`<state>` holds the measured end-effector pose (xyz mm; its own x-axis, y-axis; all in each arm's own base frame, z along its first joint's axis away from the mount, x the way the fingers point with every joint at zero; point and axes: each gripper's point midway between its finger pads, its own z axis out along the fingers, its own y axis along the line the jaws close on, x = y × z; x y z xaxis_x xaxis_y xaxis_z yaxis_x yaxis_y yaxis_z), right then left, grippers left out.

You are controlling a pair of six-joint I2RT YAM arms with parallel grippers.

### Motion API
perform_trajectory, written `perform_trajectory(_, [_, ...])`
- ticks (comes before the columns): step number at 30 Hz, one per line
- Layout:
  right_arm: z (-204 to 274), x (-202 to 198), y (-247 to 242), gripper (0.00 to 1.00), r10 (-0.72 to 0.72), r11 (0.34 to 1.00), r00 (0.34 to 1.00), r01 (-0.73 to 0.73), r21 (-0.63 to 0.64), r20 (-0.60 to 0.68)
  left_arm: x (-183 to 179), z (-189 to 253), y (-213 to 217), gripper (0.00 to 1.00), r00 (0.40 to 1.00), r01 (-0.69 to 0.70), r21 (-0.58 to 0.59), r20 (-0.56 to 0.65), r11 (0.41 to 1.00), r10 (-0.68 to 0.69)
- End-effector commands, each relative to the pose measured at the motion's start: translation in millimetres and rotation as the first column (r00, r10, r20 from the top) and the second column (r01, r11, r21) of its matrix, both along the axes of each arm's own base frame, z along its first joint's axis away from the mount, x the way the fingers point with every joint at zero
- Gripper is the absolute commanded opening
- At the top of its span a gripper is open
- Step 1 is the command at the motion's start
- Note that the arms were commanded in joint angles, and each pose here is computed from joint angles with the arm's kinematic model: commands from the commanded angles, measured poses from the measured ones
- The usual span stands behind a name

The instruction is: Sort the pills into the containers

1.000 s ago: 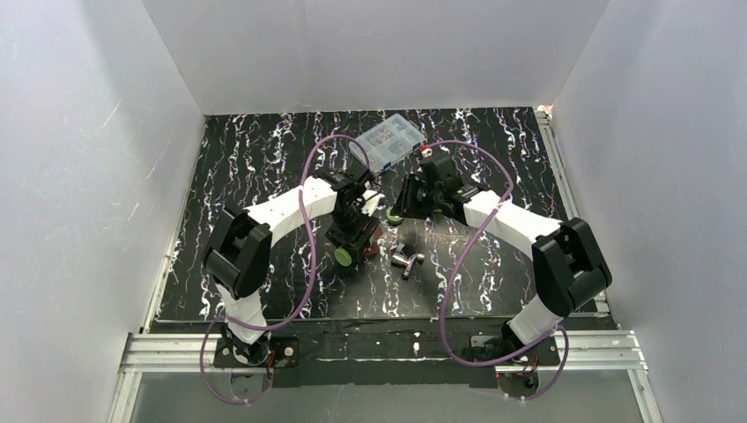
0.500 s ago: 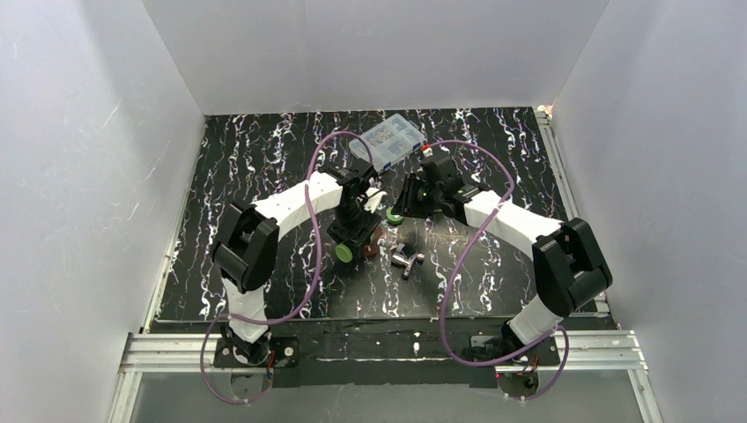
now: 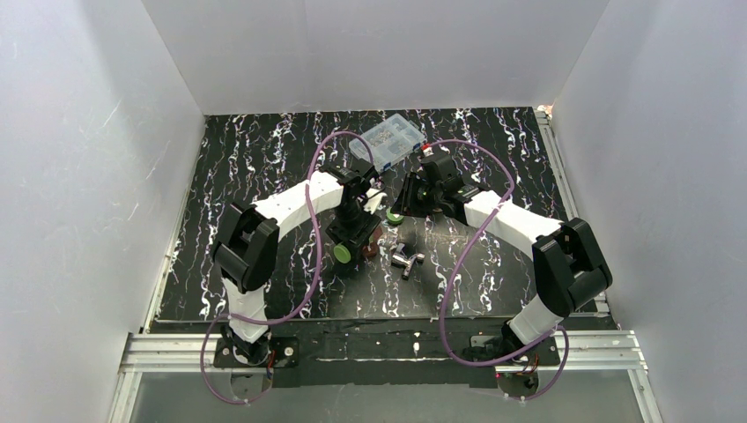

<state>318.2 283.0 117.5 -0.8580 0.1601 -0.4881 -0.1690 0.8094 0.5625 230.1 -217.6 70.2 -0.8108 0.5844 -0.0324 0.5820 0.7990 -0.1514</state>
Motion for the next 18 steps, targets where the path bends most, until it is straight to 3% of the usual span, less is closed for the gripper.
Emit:
perform_trajectory(1, [15.0, 2.8, 1.0, 0.37, -0.003, 0.999, 0.999, 0.002, 0.035, 0.041, 1.3, 10.7, -2.0, 0.00, 1.000, 0.017, -0.002, 0.011, 1.000, -0.017])
perform_trajectory(18, [14.9, 2.7, 1.4, 0.37, -0.001, 0.999, 0.999, -0.001, 0.037, 0.041, -3.8, 6.4, -0.4, 0.00, 1.000, 0.015, 0.013, -0.017, 1.000, -0.015])
